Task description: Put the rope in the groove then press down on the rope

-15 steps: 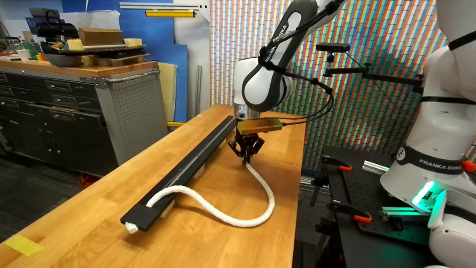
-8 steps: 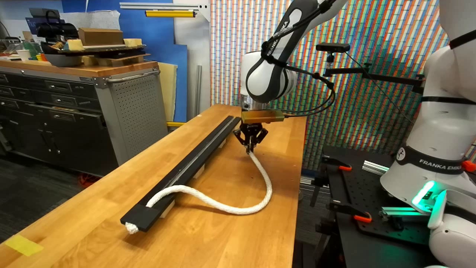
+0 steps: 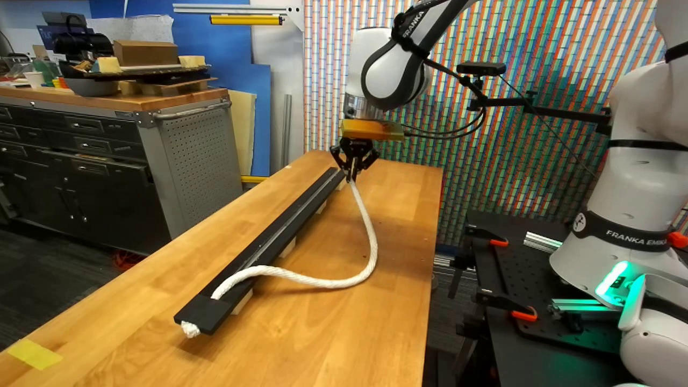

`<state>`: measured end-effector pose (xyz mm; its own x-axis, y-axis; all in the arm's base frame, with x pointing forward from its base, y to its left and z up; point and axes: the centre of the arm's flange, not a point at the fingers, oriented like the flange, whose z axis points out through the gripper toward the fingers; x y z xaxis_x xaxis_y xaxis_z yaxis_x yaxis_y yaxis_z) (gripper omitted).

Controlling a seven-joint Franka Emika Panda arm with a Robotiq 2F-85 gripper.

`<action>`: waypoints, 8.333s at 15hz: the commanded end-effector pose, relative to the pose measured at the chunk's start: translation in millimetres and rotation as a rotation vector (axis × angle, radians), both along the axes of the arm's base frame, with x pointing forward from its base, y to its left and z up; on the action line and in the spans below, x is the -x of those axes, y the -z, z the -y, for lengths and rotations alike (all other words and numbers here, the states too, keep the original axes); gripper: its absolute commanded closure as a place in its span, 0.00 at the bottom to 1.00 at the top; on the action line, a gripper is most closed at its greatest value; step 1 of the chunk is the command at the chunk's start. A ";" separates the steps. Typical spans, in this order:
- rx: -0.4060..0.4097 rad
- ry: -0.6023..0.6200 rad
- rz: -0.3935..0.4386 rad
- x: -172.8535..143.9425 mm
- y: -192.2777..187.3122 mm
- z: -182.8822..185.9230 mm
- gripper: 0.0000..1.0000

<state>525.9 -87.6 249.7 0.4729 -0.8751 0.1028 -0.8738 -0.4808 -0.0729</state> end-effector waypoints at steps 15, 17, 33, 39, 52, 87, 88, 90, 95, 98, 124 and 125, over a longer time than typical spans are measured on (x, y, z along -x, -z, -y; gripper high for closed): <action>0.143 0.310 0.129 -81.5 -155.4 0.9 0.93; 0.157 0.344 0.143 -84.8 -167.6 2.1 0.93; 0.159 0.548 0.325 -123.0 -203.6 26.8 0.97; 0.161 0.578 0.354 -134.6 -180.1 49.5 0.97; 0.143 0.586 0.348 -110.8 -148.4 62.7 0.97; 0.128 0.707 0.188 -89.4 -21.1 144.3 0.97; 0.121 0.703 0.178 -89.8 -15.8 145.3 0.97; 0.106 0.687 0.159 -90.2 -6.0 145.3 0.97; 0.090 0.667 0.130 -94.8 12.0 148.8 0.97; 0.092 0.667 0.127 -99.8 16.1 153.0 0.97; 0.125 0.684 0.017 -112.0 49.8 174.8 0.97; 0.127 0.682 0.022 -113.6 49.4 174.4 0.97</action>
<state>627.0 -249.0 199.3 -0.1914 -0.9543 0.2295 -0.9811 0.1793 -0.0728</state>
